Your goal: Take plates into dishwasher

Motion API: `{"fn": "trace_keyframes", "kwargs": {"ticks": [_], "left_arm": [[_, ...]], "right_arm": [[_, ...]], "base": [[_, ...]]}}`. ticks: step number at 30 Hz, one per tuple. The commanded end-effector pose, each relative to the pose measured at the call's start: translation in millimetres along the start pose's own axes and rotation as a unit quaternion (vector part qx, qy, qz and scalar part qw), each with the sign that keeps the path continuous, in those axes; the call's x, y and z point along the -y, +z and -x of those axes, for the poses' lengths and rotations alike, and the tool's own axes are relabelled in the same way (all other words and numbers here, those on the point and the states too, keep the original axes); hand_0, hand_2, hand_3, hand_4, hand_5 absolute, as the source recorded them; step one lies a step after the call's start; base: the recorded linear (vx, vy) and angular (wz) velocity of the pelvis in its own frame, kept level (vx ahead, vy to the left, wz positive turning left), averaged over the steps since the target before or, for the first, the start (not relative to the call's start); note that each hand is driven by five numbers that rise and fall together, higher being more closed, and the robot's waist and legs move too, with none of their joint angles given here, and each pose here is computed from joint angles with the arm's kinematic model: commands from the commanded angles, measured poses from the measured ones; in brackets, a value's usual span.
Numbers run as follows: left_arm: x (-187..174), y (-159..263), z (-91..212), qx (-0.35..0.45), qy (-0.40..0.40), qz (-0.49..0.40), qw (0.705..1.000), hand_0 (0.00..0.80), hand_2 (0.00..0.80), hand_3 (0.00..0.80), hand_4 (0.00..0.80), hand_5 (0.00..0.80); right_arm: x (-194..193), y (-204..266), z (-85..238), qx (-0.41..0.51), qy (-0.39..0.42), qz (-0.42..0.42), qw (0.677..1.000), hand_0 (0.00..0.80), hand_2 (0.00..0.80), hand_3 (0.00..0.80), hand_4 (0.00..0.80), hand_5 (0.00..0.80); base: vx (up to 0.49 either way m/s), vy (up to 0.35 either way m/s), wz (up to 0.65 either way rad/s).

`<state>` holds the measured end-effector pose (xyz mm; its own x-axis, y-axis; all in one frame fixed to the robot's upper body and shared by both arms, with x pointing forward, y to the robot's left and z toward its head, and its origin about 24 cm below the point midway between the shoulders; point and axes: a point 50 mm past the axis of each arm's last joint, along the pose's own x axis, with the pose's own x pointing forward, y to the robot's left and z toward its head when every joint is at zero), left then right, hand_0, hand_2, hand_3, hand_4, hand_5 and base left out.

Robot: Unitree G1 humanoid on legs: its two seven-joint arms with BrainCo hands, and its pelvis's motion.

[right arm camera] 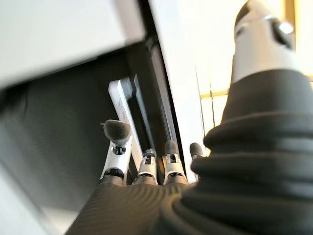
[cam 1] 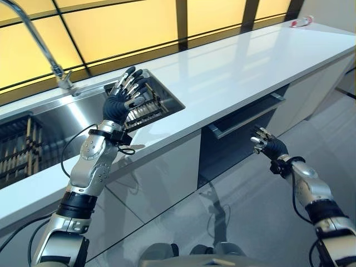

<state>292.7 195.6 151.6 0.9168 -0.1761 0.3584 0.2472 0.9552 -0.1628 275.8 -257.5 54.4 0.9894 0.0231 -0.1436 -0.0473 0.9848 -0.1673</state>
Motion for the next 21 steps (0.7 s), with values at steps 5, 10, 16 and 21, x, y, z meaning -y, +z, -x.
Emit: {"fn": "trace_keyframes", "kwargs": {"ticks": [5, 10, 16, 21], "left_arm": [[4.3, 10.0, 9.2, 0.076, 0.058, -0.021, 0.995, 0.0, 0.0, 0.0, 0.0, 0.0], [7.6, -0.5, 11.5, 0.05, 0.054, -0.016, 0.997, 0.0, 0.0, 0.0, 0.0, 0.0], [6.6, -15.2, 20.4, 0.003, 0.04, -0.016, 0.999, 0.0, 0.0, 0.0, 0.0, 0.0], [6.8, -20.6, 24.6, -0.019, 0.036, -0.009, 0.999, 0.0, 0.0, 0.0, 0.0, 0.0]], "right_arm": [[-23.2, 61.7, 12.7, 0.181, -0.087, 0.124, 0.972, 0.0, 0.0, 0.0, 0.0, 0.0], [-35.0, 79.8, 13.7, 0.233, -0.101, 0.141, 0.957, 0.0, 0.0, 0.0, 0.0, 0.0], [-43.2, 92.9, 24.4, 0.299, -0.112, 0.131, 0.939, 0.0, 0.0, 0.0, 0.0, 0.0], [-50.8, 104.8, 30.0, 0.343, -0.097, 0.104, 0.928, 0.0, 0.0, 0.0, 0.0, 0.0]], "base": [[-0.048, 0.067, -0.22], [-0.014, 0.046, 0.04], [0.015, 0.022, 0.15], [0.014, -0.005, 0.06]]}}
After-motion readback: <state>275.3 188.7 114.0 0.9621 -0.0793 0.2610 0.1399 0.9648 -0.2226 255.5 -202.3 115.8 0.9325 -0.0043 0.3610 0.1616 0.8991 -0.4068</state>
